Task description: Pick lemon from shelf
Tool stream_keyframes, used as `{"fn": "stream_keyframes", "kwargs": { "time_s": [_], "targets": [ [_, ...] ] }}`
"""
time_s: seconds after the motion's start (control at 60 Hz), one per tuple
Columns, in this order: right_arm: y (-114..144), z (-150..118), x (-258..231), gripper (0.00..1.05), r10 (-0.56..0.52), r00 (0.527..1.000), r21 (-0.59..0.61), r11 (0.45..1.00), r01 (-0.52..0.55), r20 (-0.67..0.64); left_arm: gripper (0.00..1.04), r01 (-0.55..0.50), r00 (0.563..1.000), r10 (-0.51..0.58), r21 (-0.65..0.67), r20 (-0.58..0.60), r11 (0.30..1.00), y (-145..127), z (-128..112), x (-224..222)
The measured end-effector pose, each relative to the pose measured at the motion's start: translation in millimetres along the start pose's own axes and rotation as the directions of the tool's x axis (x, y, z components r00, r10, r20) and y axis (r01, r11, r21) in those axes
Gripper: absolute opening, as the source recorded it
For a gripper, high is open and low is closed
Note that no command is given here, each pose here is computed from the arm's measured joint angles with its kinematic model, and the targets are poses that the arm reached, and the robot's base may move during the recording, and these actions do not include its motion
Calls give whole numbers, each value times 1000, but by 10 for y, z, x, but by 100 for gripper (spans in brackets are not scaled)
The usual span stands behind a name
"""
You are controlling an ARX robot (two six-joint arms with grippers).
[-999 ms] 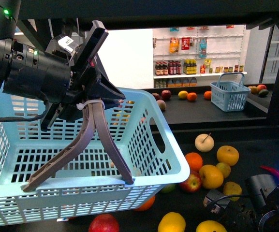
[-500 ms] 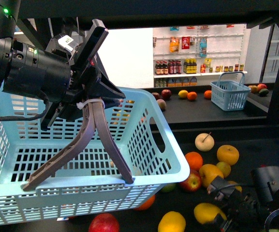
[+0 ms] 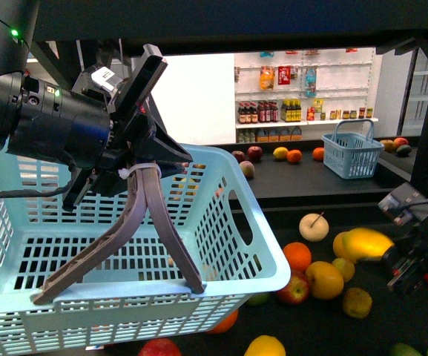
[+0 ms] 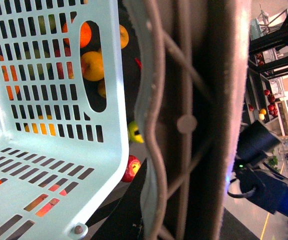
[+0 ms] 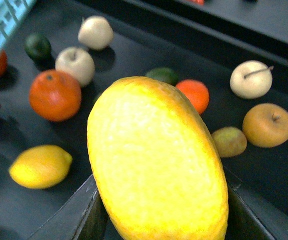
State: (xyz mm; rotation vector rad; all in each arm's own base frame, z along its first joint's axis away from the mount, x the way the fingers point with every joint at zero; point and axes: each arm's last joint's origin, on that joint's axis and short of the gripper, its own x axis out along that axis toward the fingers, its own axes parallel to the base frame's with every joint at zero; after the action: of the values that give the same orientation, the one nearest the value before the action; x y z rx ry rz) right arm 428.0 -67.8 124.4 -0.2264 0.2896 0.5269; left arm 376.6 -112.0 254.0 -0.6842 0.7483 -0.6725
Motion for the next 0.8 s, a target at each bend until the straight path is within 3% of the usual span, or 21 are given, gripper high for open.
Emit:
{"fn": "stream_keyframes", "kwargs": {
  "time_s": [0.133,0.283,0.483,0.8],
  "targets": [
    [152,497,-185,53,49,994,1,999,-49,96,14,1,1000,-1,0,-1,1000,-2,-2,2],
    [484,827,-170,53,144,978,-3,989,-145,150,14,1,1000,-1,0,-1,1000,-2,-2,2],
    [1032,849,126,51,265,959,16,963,-267,98,14,0,1000,0,0,0,1000,-2,-1,2],
    [1459,794,442,51,319,947,20,947,-320,37,14,0,1000,0,0,-1,1000,-2,-2,2]
  ]
}}
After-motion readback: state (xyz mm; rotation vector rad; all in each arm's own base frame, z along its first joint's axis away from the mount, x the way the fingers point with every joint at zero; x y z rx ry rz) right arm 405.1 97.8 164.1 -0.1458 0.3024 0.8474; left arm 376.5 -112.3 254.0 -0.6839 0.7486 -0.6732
